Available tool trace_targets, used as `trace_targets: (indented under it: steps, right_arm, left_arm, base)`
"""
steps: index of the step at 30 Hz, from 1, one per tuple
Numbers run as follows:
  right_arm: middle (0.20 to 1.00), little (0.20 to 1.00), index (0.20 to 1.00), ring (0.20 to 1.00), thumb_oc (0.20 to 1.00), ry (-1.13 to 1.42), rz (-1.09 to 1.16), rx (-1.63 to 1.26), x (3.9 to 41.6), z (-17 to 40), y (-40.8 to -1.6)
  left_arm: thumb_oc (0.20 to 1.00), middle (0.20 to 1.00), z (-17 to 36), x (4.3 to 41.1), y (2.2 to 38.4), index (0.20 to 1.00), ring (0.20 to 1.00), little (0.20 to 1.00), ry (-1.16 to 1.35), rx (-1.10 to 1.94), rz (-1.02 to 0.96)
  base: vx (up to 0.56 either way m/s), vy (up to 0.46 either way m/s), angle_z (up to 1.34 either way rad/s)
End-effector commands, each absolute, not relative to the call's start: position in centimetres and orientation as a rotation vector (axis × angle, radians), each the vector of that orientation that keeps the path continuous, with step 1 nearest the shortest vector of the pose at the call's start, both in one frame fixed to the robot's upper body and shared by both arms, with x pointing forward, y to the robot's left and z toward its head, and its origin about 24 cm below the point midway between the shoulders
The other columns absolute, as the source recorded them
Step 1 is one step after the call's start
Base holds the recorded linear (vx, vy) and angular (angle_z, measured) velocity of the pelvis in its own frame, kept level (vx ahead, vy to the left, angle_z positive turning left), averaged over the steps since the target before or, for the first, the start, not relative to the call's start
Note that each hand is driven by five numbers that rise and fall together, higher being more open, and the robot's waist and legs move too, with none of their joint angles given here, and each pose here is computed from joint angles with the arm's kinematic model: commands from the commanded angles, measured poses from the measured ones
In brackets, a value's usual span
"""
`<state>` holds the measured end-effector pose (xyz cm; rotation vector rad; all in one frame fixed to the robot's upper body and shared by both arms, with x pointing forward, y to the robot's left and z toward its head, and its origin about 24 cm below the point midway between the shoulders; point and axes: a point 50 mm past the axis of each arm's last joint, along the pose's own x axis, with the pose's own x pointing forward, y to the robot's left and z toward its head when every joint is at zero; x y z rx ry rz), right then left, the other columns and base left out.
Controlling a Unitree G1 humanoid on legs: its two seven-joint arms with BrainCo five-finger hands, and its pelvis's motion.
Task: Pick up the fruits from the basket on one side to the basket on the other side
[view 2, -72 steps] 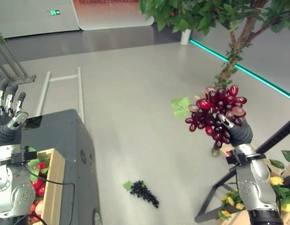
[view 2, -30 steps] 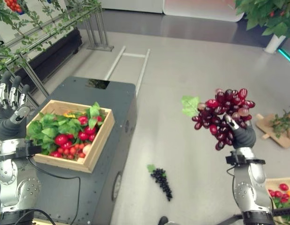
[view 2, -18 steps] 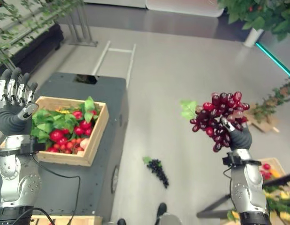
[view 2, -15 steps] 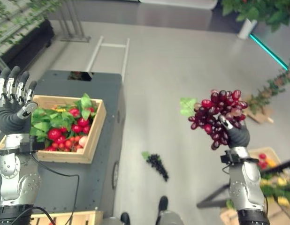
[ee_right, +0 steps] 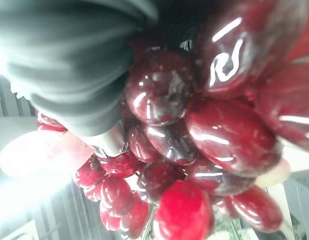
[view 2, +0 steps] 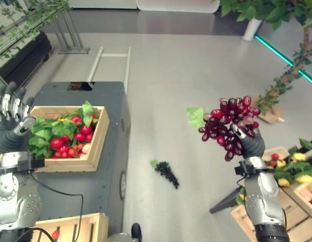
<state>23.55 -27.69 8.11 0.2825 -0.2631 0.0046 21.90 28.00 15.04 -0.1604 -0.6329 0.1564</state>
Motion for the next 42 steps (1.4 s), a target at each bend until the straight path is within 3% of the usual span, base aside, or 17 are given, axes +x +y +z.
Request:
trace_targets:
  steps: [1, 20, 42]
  right_arm:
    - [0.200, 0.200, 0.200, 0.200, 0.200, -0.466, 0.035, 0.276, 24.7, 12.2, -28.1]
    - [0.200, 0.200, 0.200, 0.200, 0.200, -0.512, 0.005, 0.302, 24.7, 13.0, -28.7]
    - [0.200, 0.200, 0.200, 0.200, 0.200, -0.504, -0.064, 0.281, 24.9, 12.4, -28.8]
  left_arm:
    - [1.000, 1.000, 17.3, 21.5, 28.0, 1.000, 1.000, 1.000, -0.728, -0.086, 0.130]
    - [1.000, 1.000, 17.5, 22.0, 27.6, 1.000, 1.000, 1.000, -0.738, -0.114, 0.121]
    - [1.000, 1.000, 17.0, 22.6, 27.4, 1.000, 1.000, 1.000, -0.710, -0.111, 0.118]
  base:
    - [-0.09, -0.163, 0.09]
    - [-0.13, -0.128, 0.28]
    - [-0.08, 0.204, 0.02]
